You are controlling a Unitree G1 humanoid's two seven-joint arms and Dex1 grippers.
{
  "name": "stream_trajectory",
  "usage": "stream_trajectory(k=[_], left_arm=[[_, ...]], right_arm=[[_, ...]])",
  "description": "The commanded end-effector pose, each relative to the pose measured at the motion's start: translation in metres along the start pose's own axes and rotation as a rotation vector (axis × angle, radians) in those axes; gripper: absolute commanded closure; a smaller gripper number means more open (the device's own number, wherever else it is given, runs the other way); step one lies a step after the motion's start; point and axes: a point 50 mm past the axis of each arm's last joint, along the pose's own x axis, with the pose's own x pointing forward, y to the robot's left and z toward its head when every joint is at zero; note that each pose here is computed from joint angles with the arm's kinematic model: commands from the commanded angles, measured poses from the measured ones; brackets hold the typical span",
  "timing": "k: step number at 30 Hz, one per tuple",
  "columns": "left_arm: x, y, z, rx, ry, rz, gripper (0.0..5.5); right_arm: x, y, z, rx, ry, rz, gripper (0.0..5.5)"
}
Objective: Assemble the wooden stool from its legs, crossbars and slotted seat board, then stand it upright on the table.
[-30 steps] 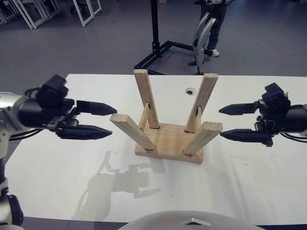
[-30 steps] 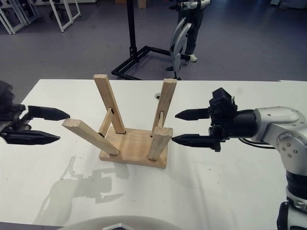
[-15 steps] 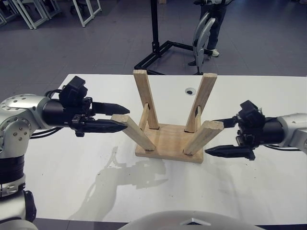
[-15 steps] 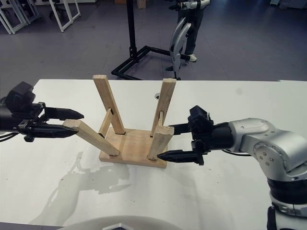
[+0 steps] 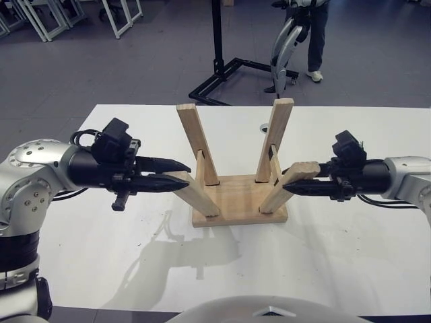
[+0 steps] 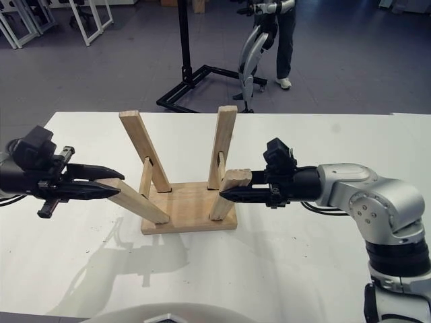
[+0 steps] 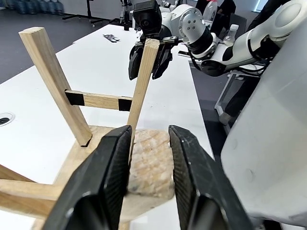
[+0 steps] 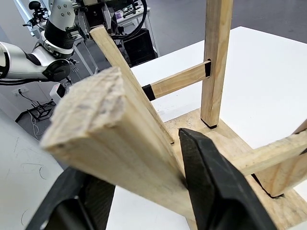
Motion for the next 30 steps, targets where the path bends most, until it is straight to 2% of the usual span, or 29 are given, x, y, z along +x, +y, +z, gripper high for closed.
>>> stream_trajectory(k=[1,6,9,13,16,21,26,29,30], left_arm=[[0.008,0.007,-0.021,-0.032,0.189,0.157,4.21],[0.014,0.011,-0.024,-0.084,0.235,0.200,4.21],[0.017,0.007,-0.025,-0.153,0.152,0.070,4.21],[0.011,0.009,-0.036,-0.300,0.155,0.047,4.21],[0.013,0.002,-0.029,-0.508,0.102,-0.101,4.21],[0.012,0.003,-0.013,-0.709,0.044,-0.228,4.21],[0.007,0.030,0.006,-0.756,-0.065,-0.214,4.21],[0.011,0.047,0.008,-0.787,-0.085,-0.170,3.47],[0.012,0.050,0.007,-0.796,-0.085,-0.161,3.33]], right_arm=[[0.000,-0.001,0.001,0.021,0.056,-0.065,3.56],[0.000,0.006,-0.001,0.052,0.106,-0.105,3.56],[0.000,0.005,-0.002,0.083,0.118,-0.114,3.56],[-0.002,0.005,-0.005,0.195,0.174,-0.090,3.56],[-0.003,0.012,-0.003,0.400,0.154,0.071,3.56],[-0.008,0.016,0.013,0.573,0.155,0.275,3.56],[-0.010,0.007,0.032,0.715,0.098,0.381,3.56],[-0.009,-0.013,0.030,0.816,0.070,0.319,3.56],[-0.008,-0.020,0.029,0.846,0.058,0.299,3.37]])
